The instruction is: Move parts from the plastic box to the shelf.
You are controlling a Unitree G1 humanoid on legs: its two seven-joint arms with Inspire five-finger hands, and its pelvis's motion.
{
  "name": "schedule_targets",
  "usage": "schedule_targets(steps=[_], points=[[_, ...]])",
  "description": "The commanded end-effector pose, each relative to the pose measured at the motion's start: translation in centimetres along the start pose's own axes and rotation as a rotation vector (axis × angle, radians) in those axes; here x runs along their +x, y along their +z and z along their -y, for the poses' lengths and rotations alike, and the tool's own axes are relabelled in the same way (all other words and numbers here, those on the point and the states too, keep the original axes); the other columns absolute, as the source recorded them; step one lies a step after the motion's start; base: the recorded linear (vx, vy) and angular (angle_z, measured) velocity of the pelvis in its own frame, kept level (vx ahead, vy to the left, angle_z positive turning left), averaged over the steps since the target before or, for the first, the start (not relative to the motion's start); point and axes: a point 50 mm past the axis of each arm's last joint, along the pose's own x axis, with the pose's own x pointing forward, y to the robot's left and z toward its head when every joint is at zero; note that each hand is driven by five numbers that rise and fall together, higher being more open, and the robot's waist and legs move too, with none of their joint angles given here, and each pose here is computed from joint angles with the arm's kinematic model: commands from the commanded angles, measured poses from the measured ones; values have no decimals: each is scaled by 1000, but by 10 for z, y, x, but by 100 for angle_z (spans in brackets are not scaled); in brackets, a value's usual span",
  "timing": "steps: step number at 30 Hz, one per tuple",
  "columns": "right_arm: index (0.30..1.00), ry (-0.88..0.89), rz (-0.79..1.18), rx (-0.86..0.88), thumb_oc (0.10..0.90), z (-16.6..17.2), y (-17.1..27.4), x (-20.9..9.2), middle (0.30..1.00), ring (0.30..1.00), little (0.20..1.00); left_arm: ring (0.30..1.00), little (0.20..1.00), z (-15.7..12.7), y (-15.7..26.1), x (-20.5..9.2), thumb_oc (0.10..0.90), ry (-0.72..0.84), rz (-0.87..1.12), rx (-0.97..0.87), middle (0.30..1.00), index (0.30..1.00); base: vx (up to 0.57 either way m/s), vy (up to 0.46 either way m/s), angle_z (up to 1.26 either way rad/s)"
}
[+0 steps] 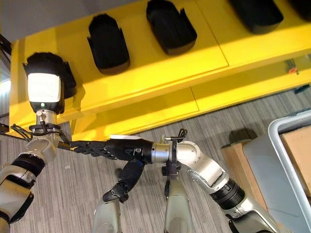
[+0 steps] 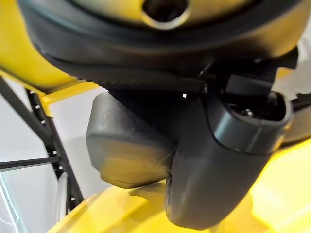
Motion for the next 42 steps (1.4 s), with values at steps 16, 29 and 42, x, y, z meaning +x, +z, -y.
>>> schedule_targets(steps=[16, 29, 42], points=[[1000, -142, 172, -125, 900, 25, 31, -66, 1000, 1000, 1000, 300, 300, -68, -69, 51, 400, 206, -210, 129, 300, 300, -65, -12, -4], [1000, -97, -63, -101, 900, 26, 6, -91, 1000, 1000, 1000, 300, 300, -77, -98, 46, 400, 147, -78, 492, 300, 300, -2, -4, 1], [1000, 48, -143, -31, 900, 21, -1, -74, 1000, 1000, 1000, 300, 300, -30, -141, -12, 400, -75, 8, 568, 300, 300, 36, 146, -46]])
